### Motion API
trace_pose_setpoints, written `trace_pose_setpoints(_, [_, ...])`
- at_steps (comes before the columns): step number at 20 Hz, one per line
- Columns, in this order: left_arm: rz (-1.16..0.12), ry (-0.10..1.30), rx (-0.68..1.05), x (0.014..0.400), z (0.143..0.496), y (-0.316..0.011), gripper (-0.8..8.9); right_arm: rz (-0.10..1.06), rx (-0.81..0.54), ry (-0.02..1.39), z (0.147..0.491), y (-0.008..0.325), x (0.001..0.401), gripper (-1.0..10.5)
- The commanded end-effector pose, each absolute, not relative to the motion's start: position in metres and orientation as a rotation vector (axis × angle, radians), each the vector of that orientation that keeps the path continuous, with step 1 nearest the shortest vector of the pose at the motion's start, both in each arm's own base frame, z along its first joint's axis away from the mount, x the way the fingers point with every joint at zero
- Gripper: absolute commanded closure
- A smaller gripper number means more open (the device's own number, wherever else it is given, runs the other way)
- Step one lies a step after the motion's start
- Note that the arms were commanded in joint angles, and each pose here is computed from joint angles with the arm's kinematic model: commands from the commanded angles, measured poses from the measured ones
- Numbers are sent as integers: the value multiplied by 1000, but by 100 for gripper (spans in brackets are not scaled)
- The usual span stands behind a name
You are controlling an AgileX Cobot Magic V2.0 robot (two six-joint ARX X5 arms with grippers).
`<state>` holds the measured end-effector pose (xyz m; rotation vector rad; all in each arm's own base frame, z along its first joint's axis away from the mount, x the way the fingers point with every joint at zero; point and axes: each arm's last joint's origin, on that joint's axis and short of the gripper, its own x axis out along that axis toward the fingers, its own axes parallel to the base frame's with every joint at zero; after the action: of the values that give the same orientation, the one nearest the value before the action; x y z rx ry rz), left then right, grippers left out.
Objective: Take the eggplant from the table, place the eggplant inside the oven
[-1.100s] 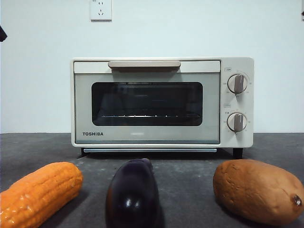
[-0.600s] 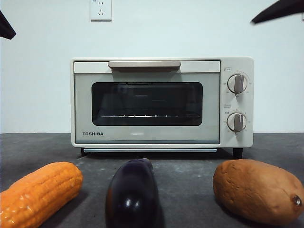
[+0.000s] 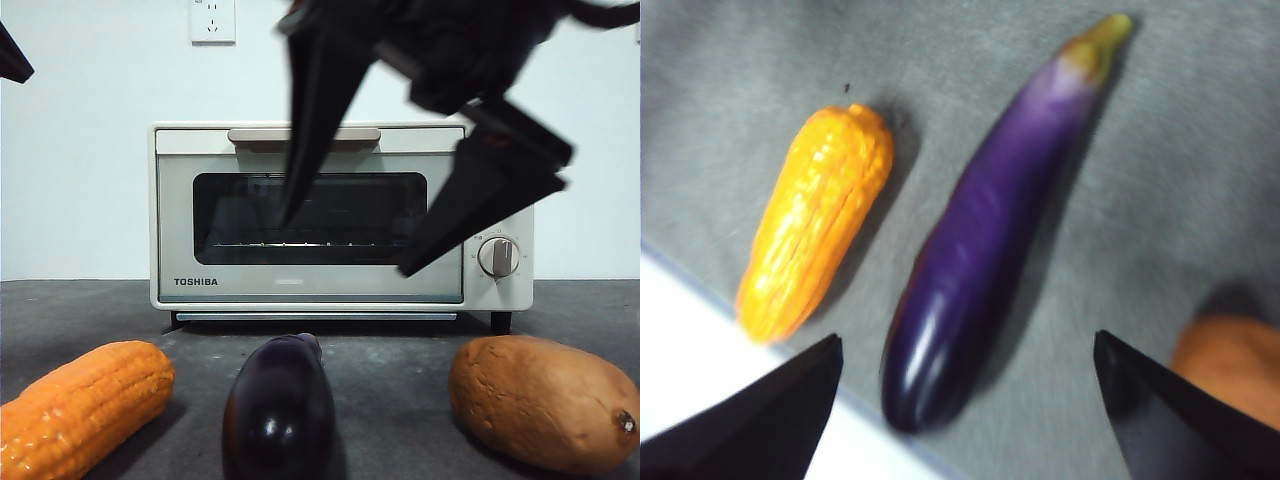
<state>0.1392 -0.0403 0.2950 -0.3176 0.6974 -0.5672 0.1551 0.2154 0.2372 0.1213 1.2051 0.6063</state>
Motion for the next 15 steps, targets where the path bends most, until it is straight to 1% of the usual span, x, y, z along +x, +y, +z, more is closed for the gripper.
trace_pose_setpoints(1, [-583,671,-299,140,302,-41,808,565,79,1217,227,238,163,541])
trace_pose_setpoints(4, [-582,680,-299,140,301,-41,808,520,26,1256,207,262,175,541])
trace_pose_setpoints(7, [-582,698,-293,138,299,-41,807,486,-5,1279,189,278,186,541])
trace_pose_setpoints(12, [-583,713,-281,137,298,-41,807,459,-16,1311,168,289,193,542])
trace_pose_setpoints(13, [-583,714,-281,137,298,-40,807,456,-19,1312,168,289,193,558])
trace_pose_setpoints(15, [-583,716,-282,137,298,-40,808,449,-16,1310,168,289,192,630])
